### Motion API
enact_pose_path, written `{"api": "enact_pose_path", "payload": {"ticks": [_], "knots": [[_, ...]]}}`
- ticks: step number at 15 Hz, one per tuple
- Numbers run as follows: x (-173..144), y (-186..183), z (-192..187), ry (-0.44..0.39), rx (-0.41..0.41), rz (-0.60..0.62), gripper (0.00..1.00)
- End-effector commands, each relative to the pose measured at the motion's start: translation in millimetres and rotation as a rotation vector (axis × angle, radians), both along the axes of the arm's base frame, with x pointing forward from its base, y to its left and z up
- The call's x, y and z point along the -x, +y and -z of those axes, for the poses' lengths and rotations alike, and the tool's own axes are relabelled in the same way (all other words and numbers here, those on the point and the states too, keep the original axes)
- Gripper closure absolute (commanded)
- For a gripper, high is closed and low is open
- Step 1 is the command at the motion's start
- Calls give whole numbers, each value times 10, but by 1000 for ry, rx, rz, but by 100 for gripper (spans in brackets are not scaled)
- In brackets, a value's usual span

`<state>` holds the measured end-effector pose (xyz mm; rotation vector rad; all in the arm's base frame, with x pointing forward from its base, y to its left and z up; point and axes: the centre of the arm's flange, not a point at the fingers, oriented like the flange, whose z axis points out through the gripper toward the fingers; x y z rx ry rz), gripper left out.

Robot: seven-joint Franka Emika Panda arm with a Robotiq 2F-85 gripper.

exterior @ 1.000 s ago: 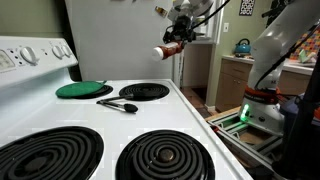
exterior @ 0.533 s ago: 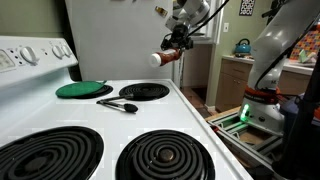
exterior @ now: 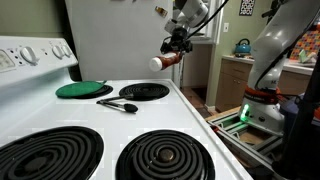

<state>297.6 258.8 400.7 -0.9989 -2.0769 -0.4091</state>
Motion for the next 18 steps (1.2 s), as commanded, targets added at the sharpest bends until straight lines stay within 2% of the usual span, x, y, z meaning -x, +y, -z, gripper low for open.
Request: {"api": "enact_pose_path", "payload": {"ticks": [1, 4, 10, 18], "knots": [[110, 145, 331, -3, -25, -40, 41], [128, 259, 527, -10, -49, -13, 41], [-53, 381, 942, -103, -56, 151, 41], [-109, 404, 1239, -65, -138, 235, 41]]}}
